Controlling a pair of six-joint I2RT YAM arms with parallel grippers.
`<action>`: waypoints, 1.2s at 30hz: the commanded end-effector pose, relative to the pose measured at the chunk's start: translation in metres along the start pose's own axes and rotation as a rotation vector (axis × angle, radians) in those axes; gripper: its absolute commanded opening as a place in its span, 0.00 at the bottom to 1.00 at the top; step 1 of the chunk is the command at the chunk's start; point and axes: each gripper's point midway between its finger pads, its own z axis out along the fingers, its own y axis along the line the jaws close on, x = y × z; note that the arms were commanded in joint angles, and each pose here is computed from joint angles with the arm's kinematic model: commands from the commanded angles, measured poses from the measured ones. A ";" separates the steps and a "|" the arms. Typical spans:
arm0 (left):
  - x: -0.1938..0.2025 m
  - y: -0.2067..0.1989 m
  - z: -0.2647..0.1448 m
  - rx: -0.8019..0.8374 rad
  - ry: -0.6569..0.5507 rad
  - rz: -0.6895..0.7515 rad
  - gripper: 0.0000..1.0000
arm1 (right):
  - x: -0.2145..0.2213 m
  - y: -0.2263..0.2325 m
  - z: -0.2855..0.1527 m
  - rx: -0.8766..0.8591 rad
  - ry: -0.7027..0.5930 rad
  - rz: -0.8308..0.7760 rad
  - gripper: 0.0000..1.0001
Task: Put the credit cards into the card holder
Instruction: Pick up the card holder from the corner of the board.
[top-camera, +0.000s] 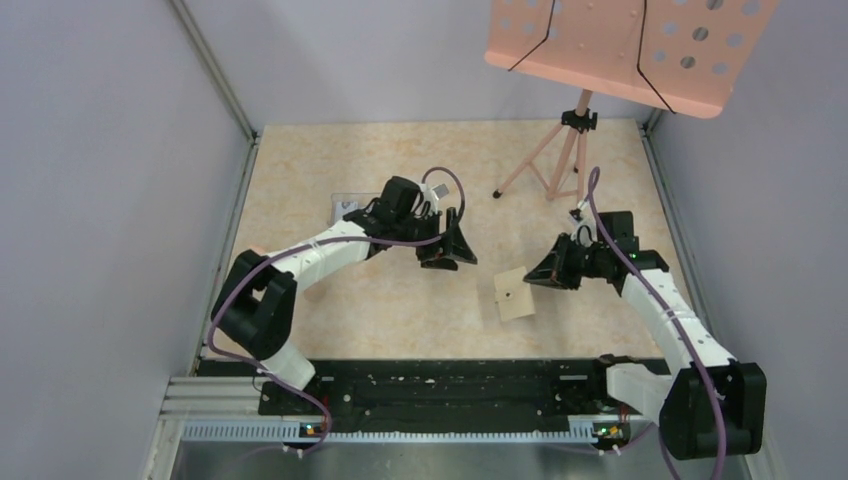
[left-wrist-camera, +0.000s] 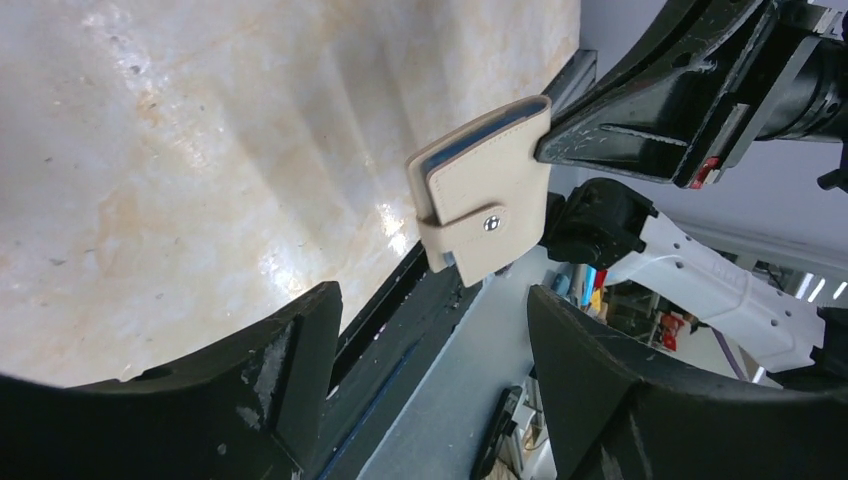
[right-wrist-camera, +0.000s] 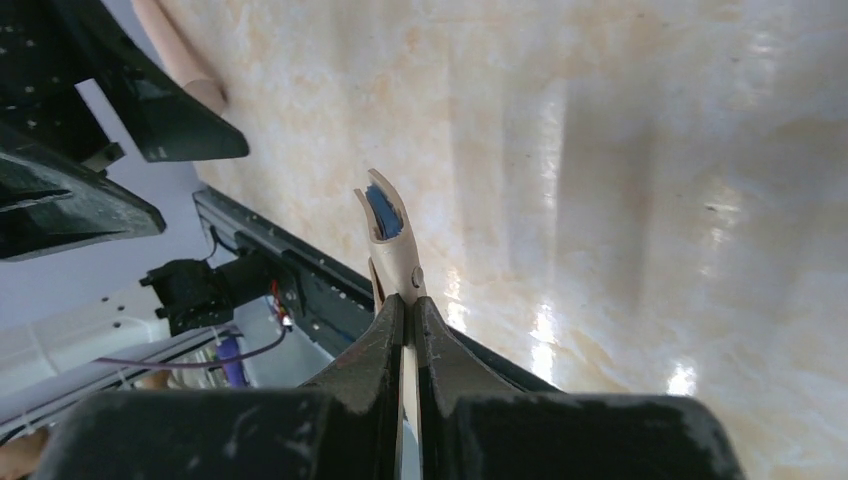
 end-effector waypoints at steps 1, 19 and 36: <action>-0.010 -0.020 0.004 0.109 0.023 0.024 0.75 | -0.024 0.050 0.001 -0.163 -0.039 -0.032 0.00; -0.023 -0.033 0.013 0.341 0.038 -0.036 0.67 | -0.045 0.099 0.005 -0.391 -0.107 0.045 0.00; -0.024 -0.054 -0.003 0.389 0.030 0.053 0.00 | -0.027 0.086 0.001 -0.344 -0.101 -0.029 0.55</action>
